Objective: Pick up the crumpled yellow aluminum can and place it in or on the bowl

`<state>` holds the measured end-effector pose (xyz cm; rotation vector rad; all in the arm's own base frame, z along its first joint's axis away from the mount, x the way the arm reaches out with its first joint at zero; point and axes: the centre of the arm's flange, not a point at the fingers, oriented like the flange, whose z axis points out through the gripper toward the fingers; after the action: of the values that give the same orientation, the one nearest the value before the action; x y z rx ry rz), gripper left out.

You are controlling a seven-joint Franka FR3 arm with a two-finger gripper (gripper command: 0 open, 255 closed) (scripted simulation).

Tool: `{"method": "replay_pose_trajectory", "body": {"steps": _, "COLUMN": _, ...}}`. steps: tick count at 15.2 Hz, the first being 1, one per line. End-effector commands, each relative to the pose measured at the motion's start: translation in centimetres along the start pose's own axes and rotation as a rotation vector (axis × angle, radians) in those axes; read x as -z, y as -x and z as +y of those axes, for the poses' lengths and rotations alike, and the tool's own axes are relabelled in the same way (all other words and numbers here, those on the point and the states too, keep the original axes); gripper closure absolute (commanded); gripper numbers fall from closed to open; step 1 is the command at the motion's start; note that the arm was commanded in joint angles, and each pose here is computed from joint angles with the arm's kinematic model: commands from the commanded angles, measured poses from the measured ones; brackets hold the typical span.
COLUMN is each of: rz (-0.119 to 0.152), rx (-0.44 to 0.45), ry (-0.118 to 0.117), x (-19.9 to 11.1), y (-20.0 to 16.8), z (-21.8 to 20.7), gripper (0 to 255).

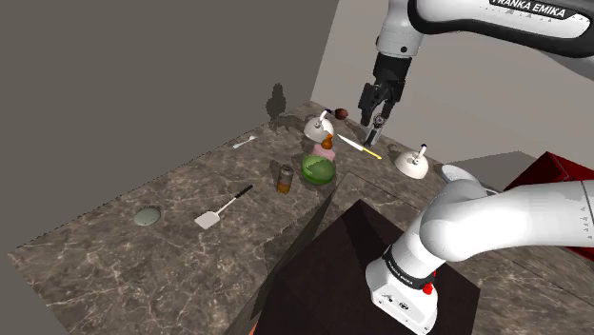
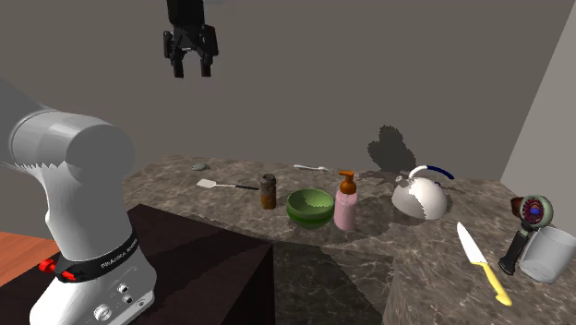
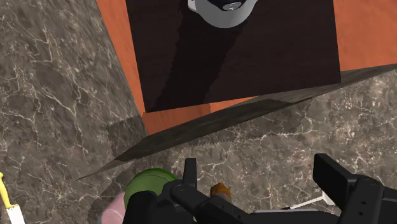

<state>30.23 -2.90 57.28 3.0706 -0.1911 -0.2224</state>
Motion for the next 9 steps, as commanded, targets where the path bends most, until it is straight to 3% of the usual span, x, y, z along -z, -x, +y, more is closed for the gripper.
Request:
{"method": "replay_pose_trajectory", "body": {"steps": 1, "rz": 0.0, "rx": 0.0, "ry": 0.0, "x": 0.0, "y": 0.0, "z": 0.0, "gripper": 0}}
{"method": "replay_pose_trajectory", "body": {"steps": 9, "rz": 0.028, "rx": 0.015, "ry": -0.002, "x": -8.1, "y": -6.3, "z": 0.1, "gripper": 0}}
